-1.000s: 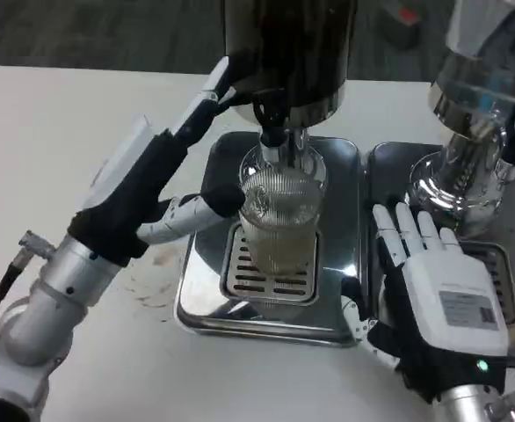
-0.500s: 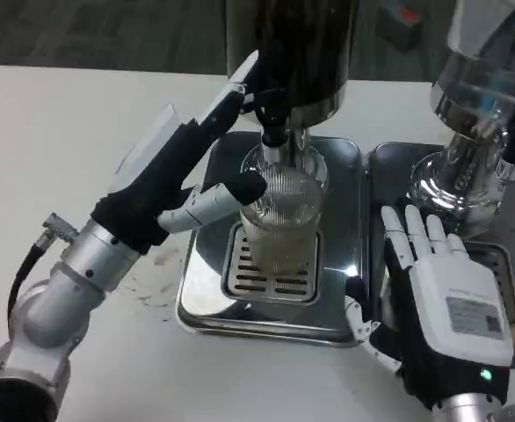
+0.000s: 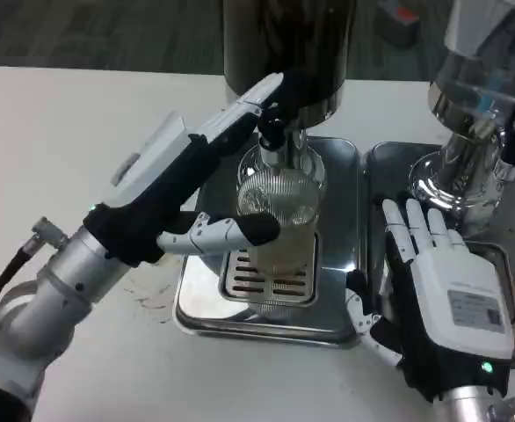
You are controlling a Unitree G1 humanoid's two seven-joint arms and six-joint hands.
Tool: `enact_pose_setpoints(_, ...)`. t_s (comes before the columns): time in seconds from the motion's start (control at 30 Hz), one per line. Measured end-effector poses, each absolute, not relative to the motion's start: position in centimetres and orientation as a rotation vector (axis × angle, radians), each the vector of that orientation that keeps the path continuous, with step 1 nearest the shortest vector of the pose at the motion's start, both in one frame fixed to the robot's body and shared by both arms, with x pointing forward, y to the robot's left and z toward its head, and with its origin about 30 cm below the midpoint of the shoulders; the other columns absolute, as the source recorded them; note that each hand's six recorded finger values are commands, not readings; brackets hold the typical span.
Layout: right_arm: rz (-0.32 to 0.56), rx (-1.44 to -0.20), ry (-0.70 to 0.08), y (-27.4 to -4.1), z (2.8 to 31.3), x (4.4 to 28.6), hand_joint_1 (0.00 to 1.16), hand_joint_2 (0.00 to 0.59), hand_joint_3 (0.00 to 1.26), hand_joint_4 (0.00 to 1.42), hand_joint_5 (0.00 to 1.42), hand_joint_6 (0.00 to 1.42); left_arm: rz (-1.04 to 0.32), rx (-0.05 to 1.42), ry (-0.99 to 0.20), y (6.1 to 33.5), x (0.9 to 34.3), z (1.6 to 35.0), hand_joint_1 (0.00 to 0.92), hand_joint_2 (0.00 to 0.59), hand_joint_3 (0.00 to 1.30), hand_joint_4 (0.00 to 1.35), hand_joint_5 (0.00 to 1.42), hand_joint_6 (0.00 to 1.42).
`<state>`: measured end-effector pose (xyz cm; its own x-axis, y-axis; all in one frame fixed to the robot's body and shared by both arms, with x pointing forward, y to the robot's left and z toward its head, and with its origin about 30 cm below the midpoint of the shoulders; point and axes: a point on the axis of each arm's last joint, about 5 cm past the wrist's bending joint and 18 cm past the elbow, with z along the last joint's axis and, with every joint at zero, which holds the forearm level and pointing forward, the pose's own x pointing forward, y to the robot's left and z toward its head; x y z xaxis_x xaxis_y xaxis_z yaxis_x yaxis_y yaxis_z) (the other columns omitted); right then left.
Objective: Grasp the cup under the faucet to collect the drink, then remove the cup.
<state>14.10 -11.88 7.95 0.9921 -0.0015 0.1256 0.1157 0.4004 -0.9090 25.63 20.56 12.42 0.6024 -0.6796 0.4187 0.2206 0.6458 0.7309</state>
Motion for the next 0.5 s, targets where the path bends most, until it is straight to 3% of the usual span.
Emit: enact_pose_setpoints(0.5, -0.065, -1.139, -0.119, -11.85, 7.98, 14.30, 0.48, 0.496, 0.07, 0.01, 0.04, 0.11, -0.553, 0.892, -0.852, 20.59, 24.89, 12.77, 0.000, 0.105, 0.06, 0.00, 0.20, 0.11)
